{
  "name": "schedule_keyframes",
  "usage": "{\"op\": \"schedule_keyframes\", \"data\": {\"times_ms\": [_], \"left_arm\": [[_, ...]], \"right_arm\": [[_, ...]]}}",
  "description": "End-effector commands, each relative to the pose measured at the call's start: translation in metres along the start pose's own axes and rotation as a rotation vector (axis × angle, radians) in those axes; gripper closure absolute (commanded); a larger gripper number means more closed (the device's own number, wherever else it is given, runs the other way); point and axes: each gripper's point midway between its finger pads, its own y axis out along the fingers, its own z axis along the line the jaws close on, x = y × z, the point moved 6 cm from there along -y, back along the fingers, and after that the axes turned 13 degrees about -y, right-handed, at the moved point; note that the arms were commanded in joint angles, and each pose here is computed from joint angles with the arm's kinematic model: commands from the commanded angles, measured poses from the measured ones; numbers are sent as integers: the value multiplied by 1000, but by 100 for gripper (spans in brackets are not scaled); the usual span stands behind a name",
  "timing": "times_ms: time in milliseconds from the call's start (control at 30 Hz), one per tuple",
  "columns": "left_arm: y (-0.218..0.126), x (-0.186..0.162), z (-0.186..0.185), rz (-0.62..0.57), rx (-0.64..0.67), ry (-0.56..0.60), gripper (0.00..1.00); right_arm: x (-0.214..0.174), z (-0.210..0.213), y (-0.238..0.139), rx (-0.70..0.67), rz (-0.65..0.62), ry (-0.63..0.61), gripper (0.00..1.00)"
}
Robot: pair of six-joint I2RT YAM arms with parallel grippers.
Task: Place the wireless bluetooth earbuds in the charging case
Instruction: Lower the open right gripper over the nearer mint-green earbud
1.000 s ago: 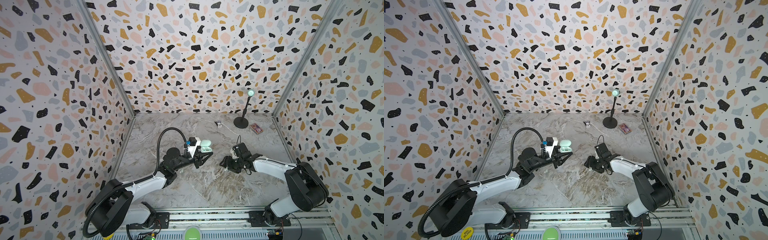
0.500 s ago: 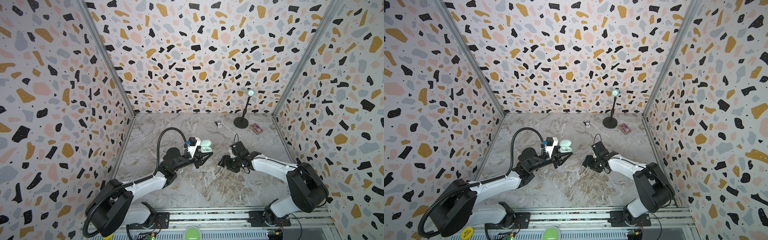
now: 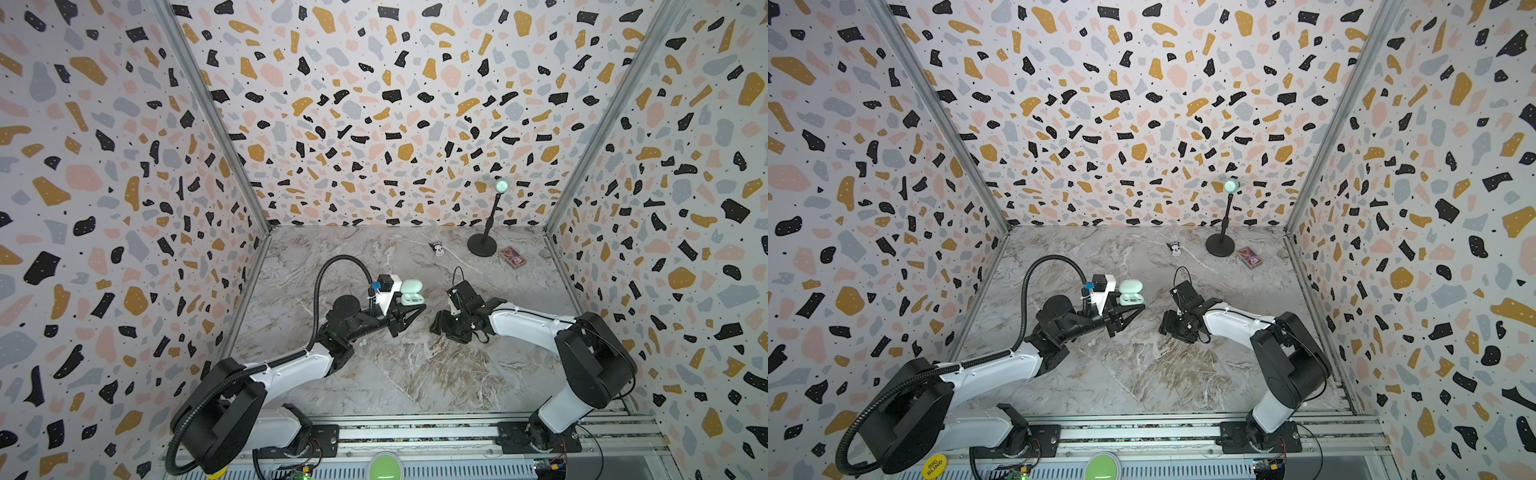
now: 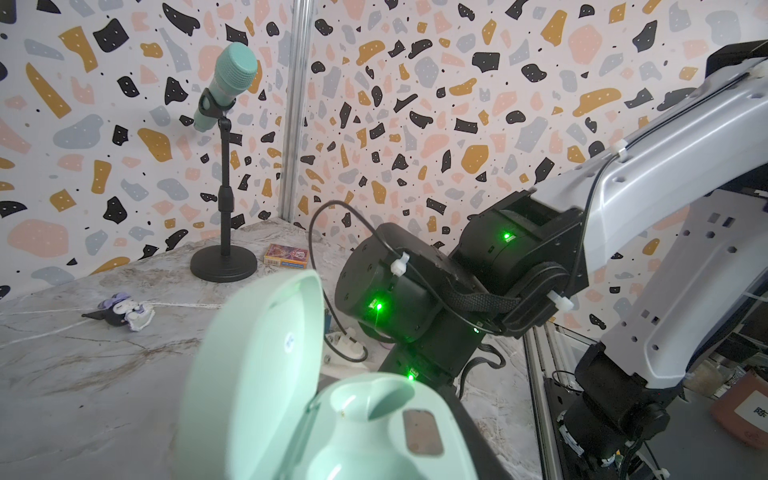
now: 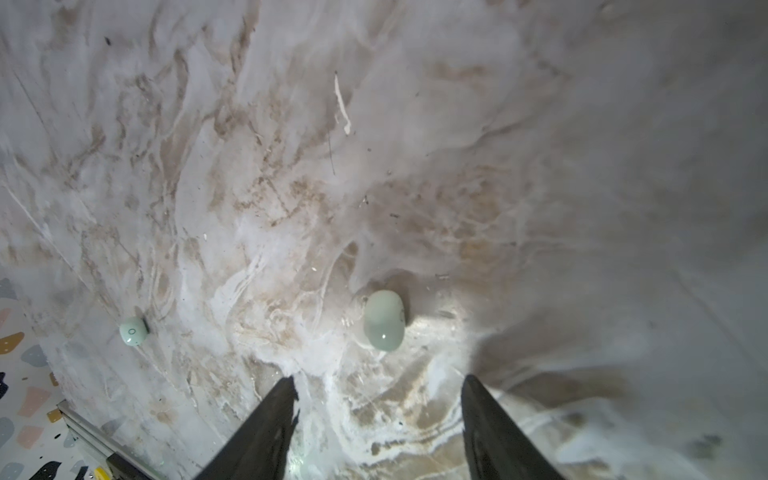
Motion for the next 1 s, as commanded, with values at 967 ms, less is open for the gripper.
{"op": "schedule_keyframes", "data": {"times_ms": [967], "left_arm": [[-5,14,1,-66,5,18,97]], "right_arm": [[31,38,0,135,-50,-53,36]]}}
